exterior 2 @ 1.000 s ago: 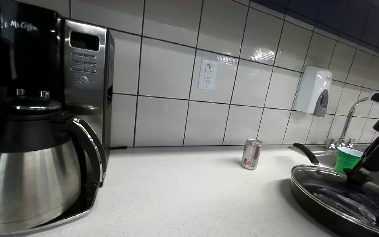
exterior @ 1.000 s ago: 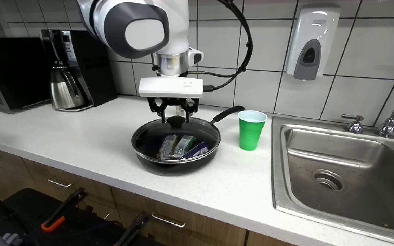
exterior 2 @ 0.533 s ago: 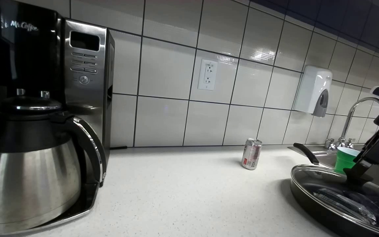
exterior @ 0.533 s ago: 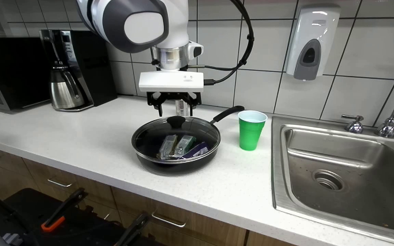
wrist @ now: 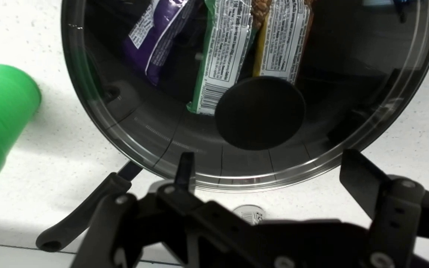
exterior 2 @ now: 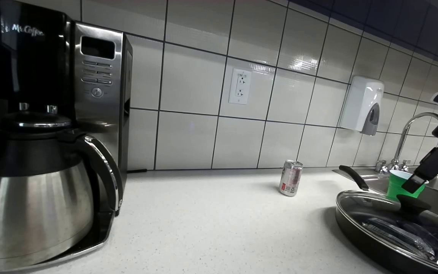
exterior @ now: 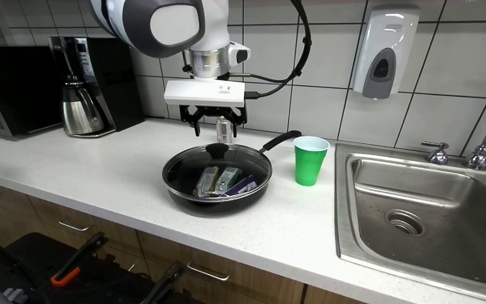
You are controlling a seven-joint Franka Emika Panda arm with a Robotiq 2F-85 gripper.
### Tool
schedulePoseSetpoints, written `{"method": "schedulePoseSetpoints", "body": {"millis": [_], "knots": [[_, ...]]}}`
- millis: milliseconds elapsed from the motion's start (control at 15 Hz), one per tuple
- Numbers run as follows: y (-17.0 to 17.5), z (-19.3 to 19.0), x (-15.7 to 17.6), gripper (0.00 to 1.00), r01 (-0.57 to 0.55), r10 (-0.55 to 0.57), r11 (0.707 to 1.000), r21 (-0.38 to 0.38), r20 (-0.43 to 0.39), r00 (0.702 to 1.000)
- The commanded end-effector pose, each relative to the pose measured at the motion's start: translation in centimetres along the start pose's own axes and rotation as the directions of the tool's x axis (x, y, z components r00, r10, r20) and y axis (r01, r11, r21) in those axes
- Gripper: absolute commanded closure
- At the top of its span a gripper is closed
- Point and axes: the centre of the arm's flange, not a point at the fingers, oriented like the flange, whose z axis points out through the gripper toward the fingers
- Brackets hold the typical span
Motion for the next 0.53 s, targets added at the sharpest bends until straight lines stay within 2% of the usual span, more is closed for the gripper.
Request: {"method": "schedulePoseSetpoints", "body": {"millis": [0, 467], "knots": [[-1.9, -2.7, 0.0, 0.0, -0.055, 0.055, 0.998, -0.013, 0.007, 0.998], [-3.8, -3.4, 0.1, 0.0, -0.118, 0.117, 0.993, 0.028, 0.037, 0.992]]}}
